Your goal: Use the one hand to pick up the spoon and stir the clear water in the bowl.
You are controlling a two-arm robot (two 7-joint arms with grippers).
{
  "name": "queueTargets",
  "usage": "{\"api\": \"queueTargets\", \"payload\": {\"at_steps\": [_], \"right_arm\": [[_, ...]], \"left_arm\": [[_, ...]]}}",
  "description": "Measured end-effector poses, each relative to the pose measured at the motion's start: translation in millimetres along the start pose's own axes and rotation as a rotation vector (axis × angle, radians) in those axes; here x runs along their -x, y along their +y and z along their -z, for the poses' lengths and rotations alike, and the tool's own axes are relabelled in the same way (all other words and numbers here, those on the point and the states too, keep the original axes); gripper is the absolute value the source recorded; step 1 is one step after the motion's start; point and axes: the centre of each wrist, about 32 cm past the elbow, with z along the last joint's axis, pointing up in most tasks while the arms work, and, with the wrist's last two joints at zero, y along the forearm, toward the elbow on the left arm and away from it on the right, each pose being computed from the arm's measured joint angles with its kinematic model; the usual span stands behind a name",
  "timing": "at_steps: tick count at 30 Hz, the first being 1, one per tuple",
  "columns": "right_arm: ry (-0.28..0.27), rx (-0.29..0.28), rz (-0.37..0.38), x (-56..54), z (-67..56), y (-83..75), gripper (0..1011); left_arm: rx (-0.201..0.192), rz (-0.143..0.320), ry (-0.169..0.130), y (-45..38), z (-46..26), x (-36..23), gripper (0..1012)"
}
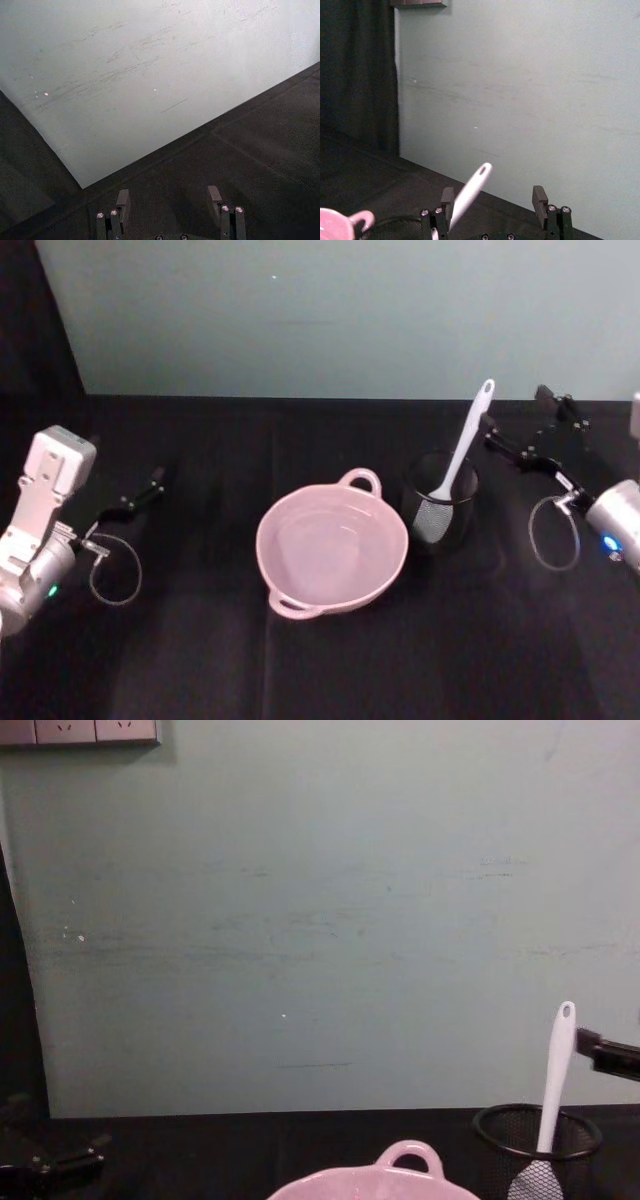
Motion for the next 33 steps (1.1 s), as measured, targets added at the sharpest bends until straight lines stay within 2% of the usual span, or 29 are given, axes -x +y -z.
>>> {"api": "queueTargets", "payload": {"at_steps": [7, 13, 23, 33], "right_arm": [[-0.054, 0.024, 0.078, -1.6, -1.3, -34.0, 1002], [-0.060, 0.040, 0.128, -1.7, 3.8, -47.5, 1002], [-0.049, 0.046, 0.165, -0.9, 11.2, -49.0, 1002], [-0.048, 0.043, 0.167, -1.0, 11.6, -48.8, 1002]], "left_arm": [[0.000, 0.000, 0.000, 0.0, 0.0, 0.0, 1011], [0.000, 0.000, 0.000, 0.0, 0.0, 0.0, 1011], [0.000, 0.000, 0.000, 0.0, 0.0, 0.0, 1011], [0.000, 0.000, 0.000, 0.0, 0.0, 0.0, 1011]]}}
